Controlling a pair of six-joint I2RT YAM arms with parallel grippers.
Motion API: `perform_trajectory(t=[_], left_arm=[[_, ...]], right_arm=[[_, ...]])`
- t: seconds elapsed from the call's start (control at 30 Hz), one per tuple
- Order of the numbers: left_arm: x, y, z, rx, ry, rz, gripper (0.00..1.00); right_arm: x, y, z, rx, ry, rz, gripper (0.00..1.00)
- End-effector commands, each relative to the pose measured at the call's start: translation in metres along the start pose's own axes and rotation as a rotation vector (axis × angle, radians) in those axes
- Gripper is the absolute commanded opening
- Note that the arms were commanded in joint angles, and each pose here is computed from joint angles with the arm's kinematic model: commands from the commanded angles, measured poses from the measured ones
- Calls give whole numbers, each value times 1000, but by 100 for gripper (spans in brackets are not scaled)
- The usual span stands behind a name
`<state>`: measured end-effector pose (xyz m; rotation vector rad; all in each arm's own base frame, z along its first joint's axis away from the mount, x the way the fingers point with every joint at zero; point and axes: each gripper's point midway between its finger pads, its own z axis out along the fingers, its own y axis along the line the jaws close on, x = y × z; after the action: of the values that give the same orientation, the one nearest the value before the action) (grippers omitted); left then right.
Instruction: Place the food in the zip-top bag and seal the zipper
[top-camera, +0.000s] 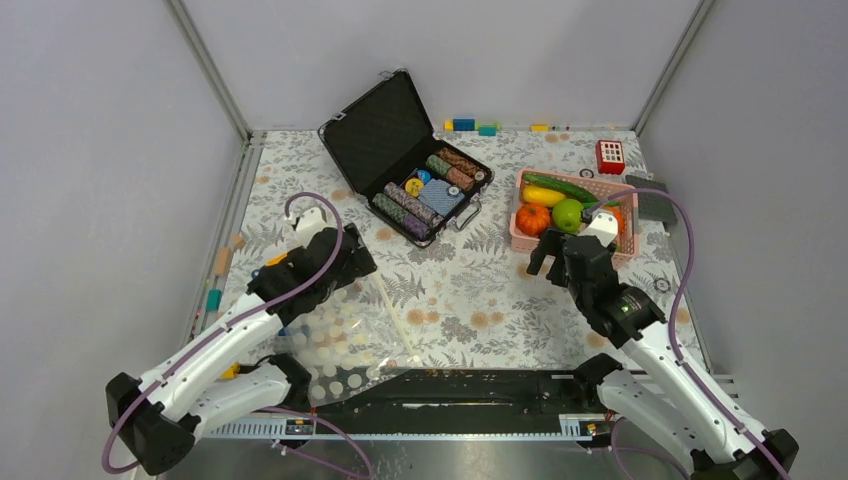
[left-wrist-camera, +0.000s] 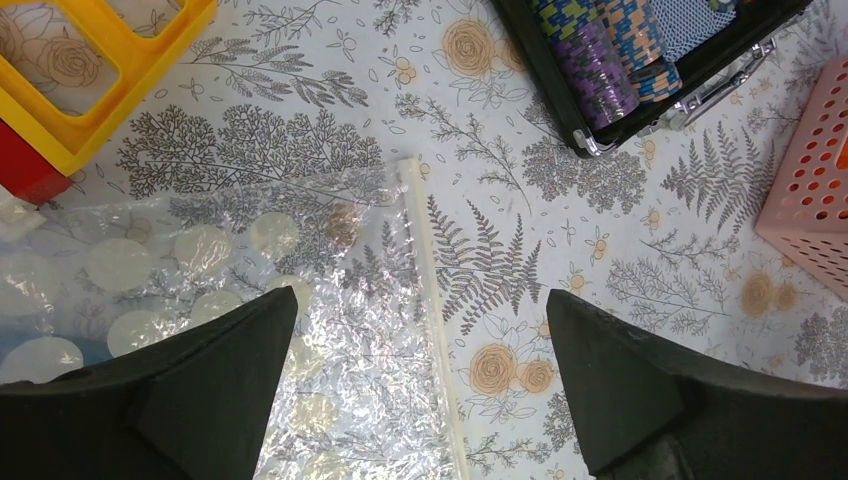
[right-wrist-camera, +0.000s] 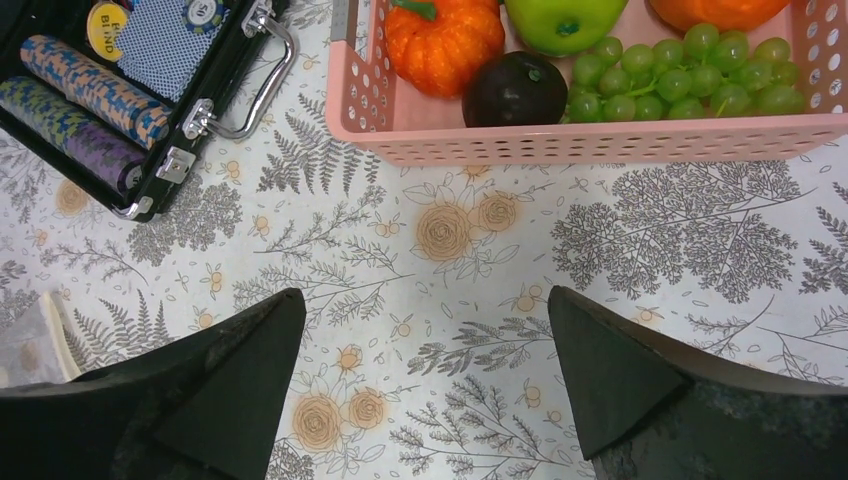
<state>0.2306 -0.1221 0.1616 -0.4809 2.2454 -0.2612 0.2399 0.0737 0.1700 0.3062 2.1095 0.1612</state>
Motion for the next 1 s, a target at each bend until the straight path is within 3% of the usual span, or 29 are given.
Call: perform_trajectory(t=[0.0, 0.3, 0.57, 0.97], left_arm=[[-1, -1, 2, -35, 9, -51, 99], [35, -8, 27, -105, 196, 25, 99], [64, -11, 60, -179, 292, 67, 97], [95, 5, 94, -332, 390, 95, 80]], right_arm=[[-15, 4, 0, -36, -95, 44, 100], [-10, -5, 0, -54, -176, 63, 100], [-3, -4, 0, -82, -168, 46, 100], [4, -6, 5, -63, -133, 21, 100]])
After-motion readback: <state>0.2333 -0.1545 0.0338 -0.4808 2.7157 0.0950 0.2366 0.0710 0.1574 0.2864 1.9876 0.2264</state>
